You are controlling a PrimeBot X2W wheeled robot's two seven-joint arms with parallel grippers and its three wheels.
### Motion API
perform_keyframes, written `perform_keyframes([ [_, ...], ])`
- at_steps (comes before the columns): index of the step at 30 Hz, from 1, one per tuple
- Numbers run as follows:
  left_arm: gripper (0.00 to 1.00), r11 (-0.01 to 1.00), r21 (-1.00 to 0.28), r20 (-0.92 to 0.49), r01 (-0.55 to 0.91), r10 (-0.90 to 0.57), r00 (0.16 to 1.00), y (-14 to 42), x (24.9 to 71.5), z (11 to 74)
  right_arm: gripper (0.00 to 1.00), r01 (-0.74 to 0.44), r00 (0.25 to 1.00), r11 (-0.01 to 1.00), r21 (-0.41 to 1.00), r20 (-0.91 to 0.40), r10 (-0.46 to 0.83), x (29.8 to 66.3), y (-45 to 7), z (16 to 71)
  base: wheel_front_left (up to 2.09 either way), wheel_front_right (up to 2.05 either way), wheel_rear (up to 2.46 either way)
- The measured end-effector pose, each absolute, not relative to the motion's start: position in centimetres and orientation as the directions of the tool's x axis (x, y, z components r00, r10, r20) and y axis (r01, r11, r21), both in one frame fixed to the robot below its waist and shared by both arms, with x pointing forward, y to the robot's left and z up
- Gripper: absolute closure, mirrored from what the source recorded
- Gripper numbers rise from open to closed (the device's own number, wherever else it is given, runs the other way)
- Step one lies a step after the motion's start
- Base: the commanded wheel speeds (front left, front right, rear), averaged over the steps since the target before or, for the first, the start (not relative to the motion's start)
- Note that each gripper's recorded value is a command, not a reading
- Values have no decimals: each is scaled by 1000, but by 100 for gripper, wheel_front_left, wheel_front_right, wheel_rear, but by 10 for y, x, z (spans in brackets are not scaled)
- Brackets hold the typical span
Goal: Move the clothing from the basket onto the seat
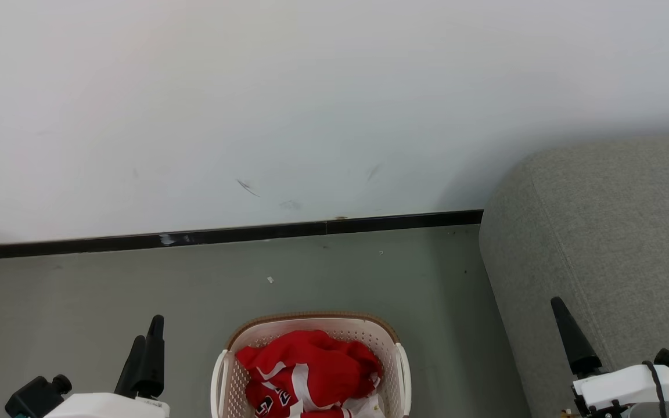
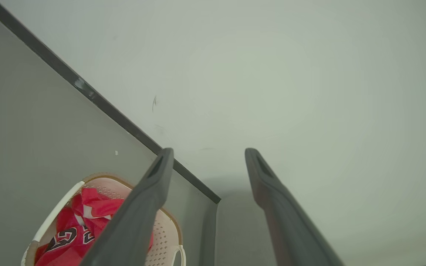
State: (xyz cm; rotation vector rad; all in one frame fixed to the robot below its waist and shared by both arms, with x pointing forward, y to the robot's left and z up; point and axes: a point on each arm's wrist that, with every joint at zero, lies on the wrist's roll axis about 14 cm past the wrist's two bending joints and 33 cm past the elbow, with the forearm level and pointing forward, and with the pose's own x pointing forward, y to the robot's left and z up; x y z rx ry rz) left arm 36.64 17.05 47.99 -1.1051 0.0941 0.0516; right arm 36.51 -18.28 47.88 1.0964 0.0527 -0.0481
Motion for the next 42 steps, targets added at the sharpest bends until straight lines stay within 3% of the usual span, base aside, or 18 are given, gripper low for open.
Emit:
perform_keyframes([
  [23,0,839,-543,-29,27,-51,998,147,365,500,0,-39,999,819,572,0,48,360,-168,492,0,0,0],
  [42,0,949,-310,8,62,-62,998,133,359,502,0,-103,995,940,325,51,92,360,-159,503,0,0,0],
])
